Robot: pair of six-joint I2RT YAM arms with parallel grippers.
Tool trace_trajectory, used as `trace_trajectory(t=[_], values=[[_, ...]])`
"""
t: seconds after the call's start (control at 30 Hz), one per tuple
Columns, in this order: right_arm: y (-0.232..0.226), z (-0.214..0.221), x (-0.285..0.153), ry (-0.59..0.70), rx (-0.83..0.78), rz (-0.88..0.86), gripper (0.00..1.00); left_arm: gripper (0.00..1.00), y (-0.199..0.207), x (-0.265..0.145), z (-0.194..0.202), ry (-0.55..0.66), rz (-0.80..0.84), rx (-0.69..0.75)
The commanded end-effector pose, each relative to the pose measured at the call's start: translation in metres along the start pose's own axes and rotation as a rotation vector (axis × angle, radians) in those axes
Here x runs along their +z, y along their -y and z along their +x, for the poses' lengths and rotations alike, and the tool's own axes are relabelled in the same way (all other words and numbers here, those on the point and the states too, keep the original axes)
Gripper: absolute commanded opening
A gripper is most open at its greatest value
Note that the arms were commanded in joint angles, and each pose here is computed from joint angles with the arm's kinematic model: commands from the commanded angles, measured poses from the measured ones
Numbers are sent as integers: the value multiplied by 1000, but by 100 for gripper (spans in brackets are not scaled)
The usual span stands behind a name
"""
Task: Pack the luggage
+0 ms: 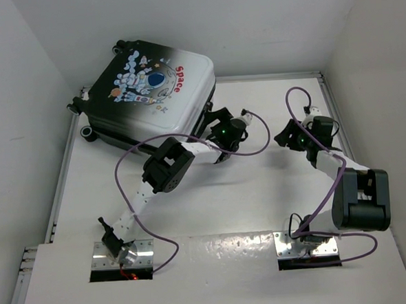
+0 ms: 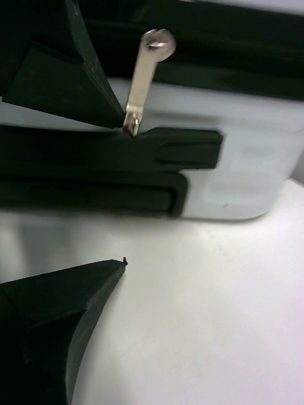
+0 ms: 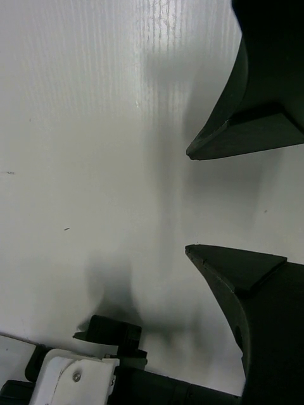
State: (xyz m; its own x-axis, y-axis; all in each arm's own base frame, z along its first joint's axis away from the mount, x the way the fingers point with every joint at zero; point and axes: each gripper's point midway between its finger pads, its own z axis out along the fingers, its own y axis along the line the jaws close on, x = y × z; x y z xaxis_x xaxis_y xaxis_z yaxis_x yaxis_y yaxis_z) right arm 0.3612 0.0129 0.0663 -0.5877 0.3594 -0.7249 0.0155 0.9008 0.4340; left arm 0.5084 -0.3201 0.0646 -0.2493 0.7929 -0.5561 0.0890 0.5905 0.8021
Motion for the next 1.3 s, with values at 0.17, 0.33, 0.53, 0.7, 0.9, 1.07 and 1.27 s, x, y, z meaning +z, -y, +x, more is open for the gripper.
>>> trace_trajectory(t=[0.17, 0.33, 0.53, 0.7, 0.9, 1.07, 1.27], values=[[-6, -18, 1, 63, -6, -28, 56, 89, -63, 8, -77, 307, -168, -13], [-7, -11, -2, 53, -2, -29, 56, 89, -73, -2, -97, 417, -231, 42], [-7, -11, -2, 55, 4, -30, 56, 89, -77, -19, -115, 470, -174, 10], [-7, -13, 0, 57, -4, -33, 56, 76, -62, -39, -117, 413, 25, -63], [-8, -15, 5, 61, -2, -42, 56, 70, -37, -97, -85, 382, 222, -29], [-20, -19, 8, 69, -84, -92, 55, 50, -20, -126, -47, 281, 395, 6], [-34, -33, 16, 88, -179, -131, 55, 49, -39, -95, -12, 130, 277, -40]])
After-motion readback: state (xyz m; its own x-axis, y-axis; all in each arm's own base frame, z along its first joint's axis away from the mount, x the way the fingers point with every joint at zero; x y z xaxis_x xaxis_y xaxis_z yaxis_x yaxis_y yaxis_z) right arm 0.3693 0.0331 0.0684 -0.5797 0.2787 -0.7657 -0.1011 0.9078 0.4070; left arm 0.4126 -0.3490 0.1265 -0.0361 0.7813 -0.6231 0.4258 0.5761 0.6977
